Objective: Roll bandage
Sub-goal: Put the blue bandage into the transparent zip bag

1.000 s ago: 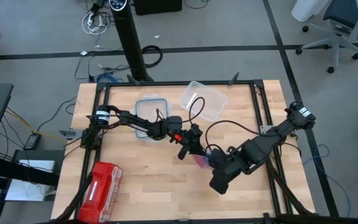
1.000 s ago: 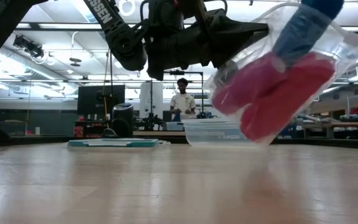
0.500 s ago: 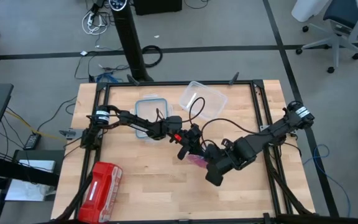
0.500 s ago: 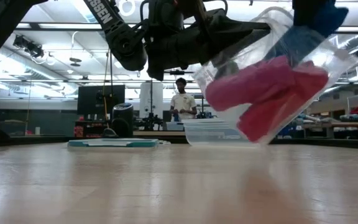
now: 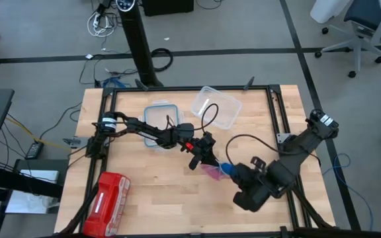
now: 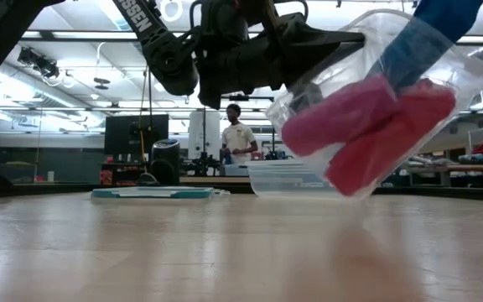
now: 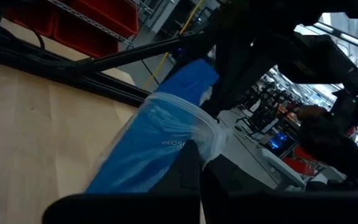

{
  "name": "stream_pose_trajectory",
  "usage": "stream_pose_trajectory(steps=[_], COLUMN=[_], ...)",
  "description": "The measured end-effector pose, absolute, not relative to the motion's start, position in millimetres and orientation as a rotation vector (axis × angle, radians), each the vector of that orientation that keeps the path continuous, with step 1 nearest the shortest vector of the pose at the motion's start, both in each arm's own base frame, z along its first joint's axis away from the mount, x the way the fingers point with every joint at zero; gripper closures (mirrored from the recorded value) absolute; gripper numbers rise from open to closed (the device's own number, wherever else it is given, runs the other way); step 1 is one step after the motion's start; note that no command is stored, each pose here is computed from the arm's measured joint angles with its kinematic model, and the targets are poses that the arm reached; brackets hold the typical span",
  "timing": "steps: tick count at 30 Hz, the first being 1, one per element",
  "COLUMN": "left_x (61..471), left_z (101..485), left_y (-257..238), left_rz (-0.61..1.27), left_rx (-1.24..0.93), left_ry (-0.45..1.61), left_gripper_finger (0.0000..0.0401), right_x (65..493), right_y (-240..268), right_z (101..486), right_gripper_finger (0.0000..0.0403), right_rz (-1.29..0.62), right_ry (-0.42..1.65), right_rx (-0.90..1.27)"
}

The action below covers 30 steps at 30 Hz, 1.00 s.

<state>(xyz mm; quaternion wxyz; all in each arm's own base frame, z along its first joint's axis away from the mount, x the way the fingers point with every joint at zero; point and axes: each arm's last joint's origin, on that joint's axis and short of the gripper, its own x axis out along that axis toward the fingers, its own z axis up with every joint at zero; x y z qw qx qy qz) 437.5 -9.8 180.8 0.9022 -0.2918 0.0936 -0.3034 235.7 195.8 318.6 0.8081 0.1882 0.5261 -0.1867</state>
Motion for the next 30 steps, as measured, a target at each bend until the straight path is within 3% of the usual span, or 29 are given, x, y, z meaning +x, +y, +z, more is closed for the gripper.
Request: stream_pose_trajectory(steps=[6,16,25,30], left_x=[437,437,438,438], left_z=[180,180,181,181], left_y=[-10,-10,-9,-9], left_rz=[-0.628,-0.628,-0.627,-0.621], left_rx=[-0.604,-0.604,-0.606,-0.605], left_ry=[0.198,0.198,0.197,0.189], left_gripper_finger=[0.0401,0.0401,0.0401,0.0401], right_x=[212,222,232,240], right_y=[201,194,184,176], right_z=[327,320,291,277], right_gripper_finger=[0.0355,0.0348,0.0281,0.0267], right_rz=[-0.474,-0.501,-0.528,-0.523], right_ry=[1.091,0.991,1.01,1.0], right_rx=[0.472,0.371,0.333,0.312])
